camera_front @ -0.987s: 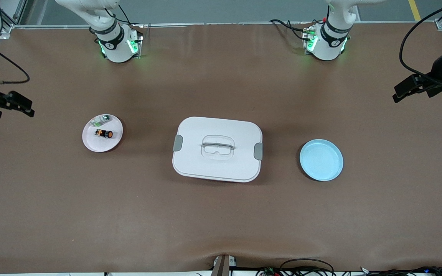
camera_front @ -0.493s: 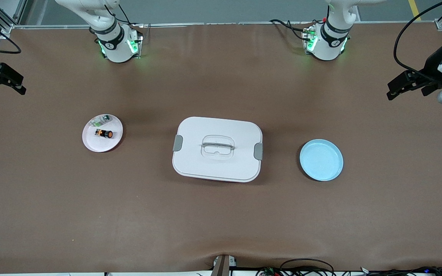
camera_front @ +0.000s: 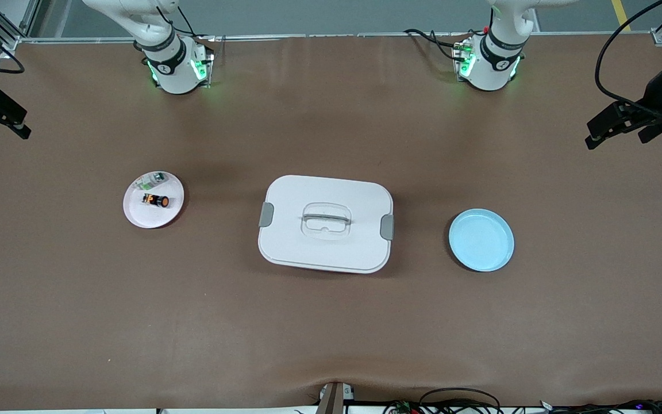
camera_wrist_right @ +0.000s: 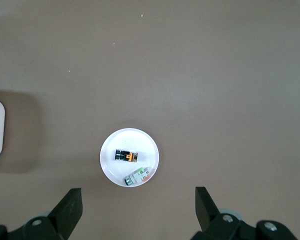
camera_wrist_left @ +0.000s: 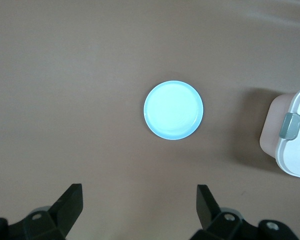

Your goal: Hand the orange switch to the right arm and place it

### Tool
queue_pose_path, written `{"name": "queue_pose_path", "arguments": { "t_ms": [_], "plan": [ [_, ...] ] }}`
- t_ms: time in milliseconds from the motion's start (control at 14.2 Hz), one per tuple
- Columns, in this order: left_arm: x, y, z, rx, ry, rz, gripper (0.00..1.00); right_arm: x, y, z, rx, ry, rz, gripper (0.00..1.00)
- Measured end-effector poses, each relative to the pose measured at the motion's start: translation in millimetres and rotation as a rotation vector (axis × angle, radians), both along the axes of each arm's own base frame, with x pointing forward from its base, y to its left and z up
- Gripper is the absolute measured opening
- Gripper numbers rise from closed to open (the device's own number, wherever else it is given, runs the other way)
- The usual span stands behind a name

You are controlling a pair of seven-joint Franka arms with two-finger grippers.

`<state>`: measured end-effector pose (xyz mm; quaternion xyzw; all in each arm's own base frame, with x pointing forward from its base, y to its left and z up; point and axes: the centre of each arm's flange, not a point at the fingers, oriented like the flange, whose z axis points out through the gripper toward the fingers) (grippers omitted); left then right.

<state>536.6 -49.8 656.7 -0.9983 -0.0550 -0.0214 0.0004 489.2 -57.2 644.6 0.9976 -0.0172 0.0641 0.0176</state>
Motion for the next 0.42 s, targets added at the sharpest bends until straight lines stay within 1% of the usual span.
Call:
{"name": "queue_pose_path", "arguments": {
  "t_ms": [70,282,423],
  "plan": [
    [0.0,-0.2,0.8,0.0,-0.002,0.0,1.0,0.4,0.1,3.6,0.001,0.007,-0.003,1.0],
    [0.0,-0.9,0.8,0.0,-0.002,-0.002,1.0,6.6,-0.5,13.2,0.006,0.058,-0.006,1.0],
    [0.0,-1.9,0.3,0.0,0.0,-0.003,1.0,14.7,-1.5,12.4,0.007,0.071,-0.004,1.0]
  ]
}}
